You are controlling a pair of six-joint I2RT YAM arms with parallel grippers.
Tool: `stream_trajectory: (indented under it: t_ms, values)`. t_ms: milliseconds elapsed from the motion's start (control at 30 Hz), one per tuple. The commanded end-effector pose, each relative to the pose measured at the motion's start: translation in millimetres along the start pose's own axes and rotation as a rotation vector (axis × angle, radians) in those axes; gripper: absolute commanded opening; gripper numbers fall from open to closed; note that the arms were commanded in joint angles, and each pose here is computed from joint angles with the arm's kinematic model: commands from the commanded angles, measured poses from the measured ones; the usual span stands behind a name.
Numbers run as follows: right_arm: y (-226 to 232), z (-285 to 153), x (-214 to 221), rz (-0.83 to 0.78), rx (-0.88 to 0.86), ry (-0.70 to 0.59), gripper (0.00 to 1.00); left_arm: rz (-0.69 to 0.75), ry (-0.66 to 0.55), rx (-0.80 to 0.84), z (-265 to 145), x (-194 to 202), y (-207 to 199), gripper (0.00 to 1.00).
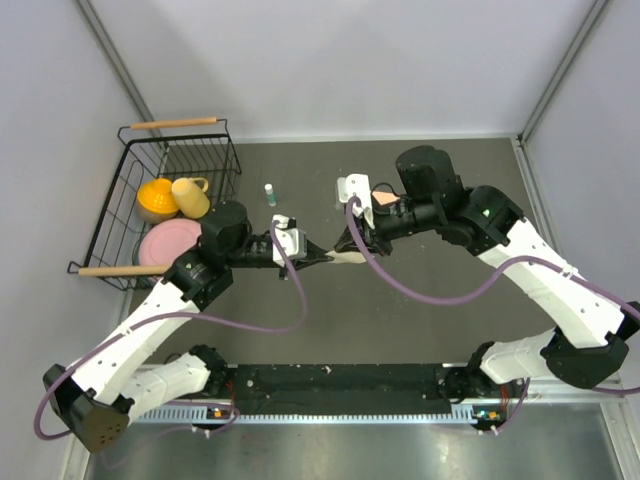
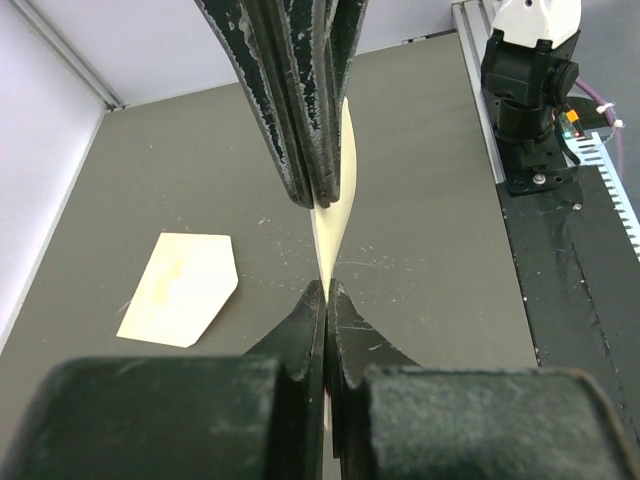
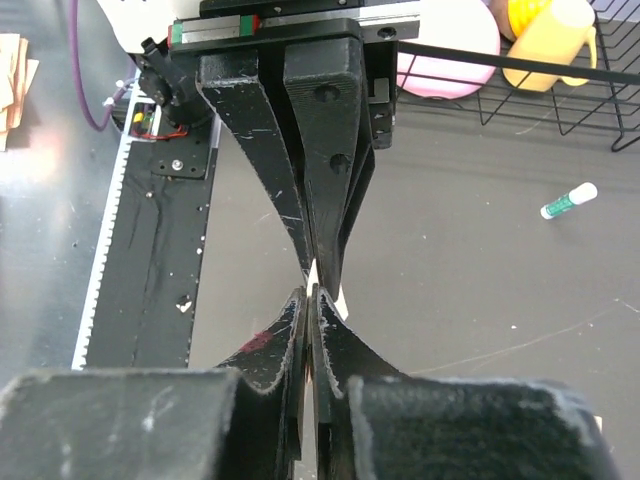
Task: Place the letter into the envelope and seal it
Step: Fold the letter.
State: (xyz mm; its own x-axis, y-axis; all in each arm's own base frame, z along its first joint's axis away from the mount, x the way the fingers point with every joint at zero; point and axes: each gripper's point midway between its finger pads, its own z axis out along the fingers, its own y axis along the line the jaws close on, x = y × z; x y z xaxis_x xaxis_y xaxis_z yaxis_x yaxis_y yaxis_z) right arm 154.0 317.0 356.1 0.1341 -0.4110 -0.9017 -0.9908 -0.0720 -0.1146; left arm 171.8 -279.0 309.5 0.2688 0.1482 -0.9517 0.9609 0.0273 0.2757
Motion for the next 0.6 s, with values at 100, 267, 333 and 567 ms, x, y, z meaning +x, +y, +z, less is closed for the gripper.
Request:
stream_trajectory:
  t_ms: [100, 267, 333, 567]
  values:
    - [-8, -7, -1, -0.057, 0.074, 0.015, 0.0, 0.022, -0.026, -0.001, -5, -19, -1, 0.0]
    - [-10, -13, 3, -0.043, 0.098, 0.022, 0.0, 0.011, -0.013, -0.003, -8, -15, -4, 0.09]
    - [-12, -15, 3, -0.03, 0.106, 0.02, 0.0, 0.012, -0.015, -0.019, -9, -16, -1, 0.33]
    - [-9, -12, 0, -0.009, 0.08, 0.006, 0.0, -0.046, -0.109, -0.035, -3, -45, 8, 0.48]
